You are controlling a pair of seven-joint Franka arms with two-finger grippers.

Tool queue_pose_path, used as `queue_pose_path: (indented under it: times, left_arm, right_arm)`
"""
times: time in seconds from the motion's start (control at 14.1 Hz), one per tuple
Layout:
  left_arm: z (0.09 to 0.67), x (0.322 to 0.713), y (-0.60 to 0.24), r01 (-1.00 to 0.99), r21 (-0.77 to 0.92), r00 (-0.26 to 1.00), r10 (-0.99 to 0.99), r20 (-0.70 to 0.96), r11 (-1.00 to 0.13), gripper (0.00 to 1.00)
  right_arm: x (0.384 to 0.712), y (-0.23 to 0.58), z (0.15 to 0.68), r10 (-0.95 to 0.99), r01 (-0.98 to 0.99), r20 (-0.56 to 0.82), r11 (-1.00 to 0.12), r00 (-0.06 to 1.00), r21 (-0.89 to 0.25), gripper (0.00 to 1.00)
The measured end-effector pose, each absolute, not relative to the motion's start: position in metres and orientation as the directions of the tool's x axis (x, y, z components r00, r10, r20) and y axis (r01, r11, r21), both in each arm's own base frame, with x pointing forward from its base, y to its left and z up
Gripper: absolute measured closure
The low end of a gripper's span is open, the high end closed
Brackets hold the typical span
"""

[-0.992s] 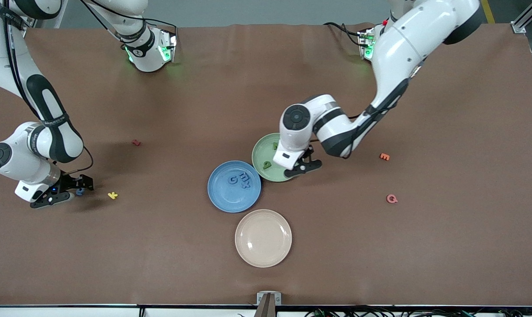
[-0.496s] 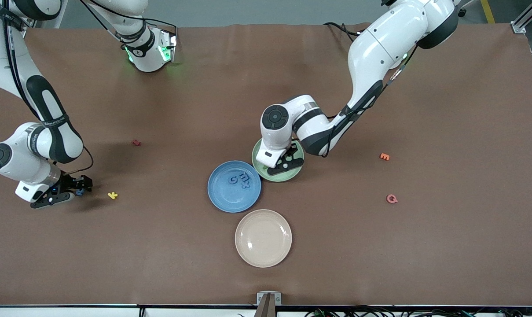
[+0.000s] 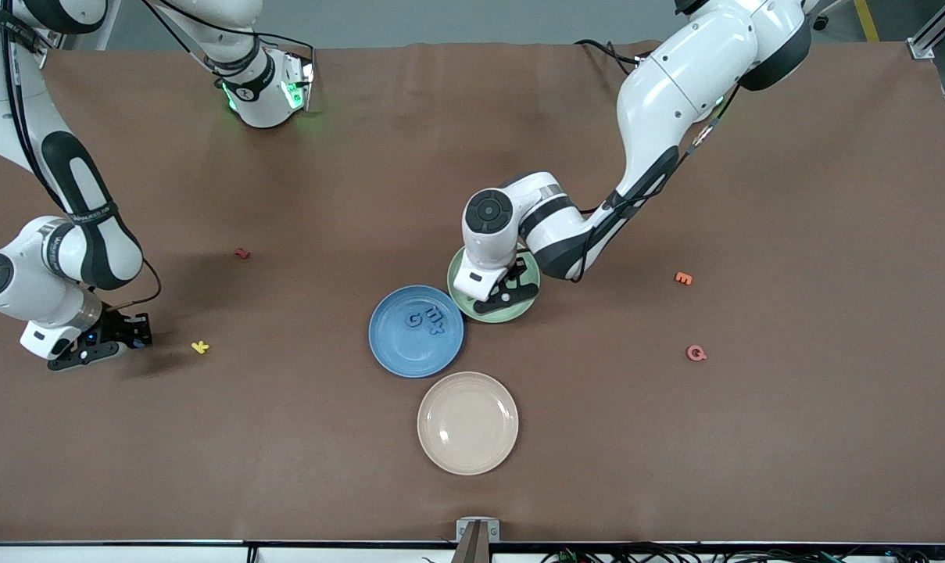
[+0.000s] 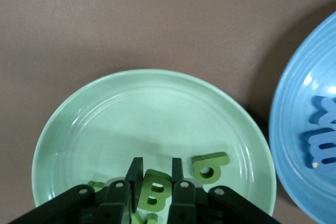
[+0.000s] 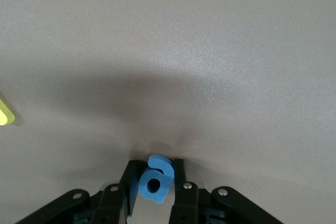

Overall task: Sort letters by color into matching plates
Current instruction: 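Carry the green B to the green plate while the right grasps blue a, then release the B on the green plate while the right carries a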

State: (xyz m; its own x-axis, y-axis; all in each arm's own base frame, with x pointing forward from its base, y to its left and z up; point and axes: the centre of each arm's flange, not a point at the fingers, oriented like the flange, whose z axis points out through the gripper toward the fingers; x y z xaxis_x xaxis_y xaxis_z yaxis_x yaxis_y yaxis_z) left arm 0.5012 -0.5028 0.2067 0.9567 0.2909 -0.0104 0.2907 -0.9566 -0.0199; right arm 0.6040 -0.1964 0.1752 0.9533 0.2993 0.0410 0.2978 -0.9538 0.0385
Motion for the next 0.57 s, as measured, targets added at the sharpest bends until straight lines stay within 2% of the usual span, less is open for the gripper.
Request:
queue_pose_path:
  times: [0.21,0.28,0.57]
  left_arm:
    - [0.207,0.502,-0.502,0.290,-0.017,0.957,0.290,-0.008,-0.957,0.71]
    - [0.207,0.503,-0.502,0.291,-0.017,0.957,0.291,-0.007,-0.957,0.64]
    - [0.213,0.516,-0.495,0.309,-0.003,0.951,0.309,0.003,-0.951,0.24]
  right_arm:
    - [0.604,-0.196,0.175,0.301,0.300,0.041,-0.953,0.953,0.039,0.69]
    - [0.604,-0.196,0.175,0.302,0.300,0.041,-0.953,0.953,0.038,0.69]
    - [0.611,-0.169,0.182,0.295,0.294,-0.025,-0.956,0.955,-0.018,0.69]
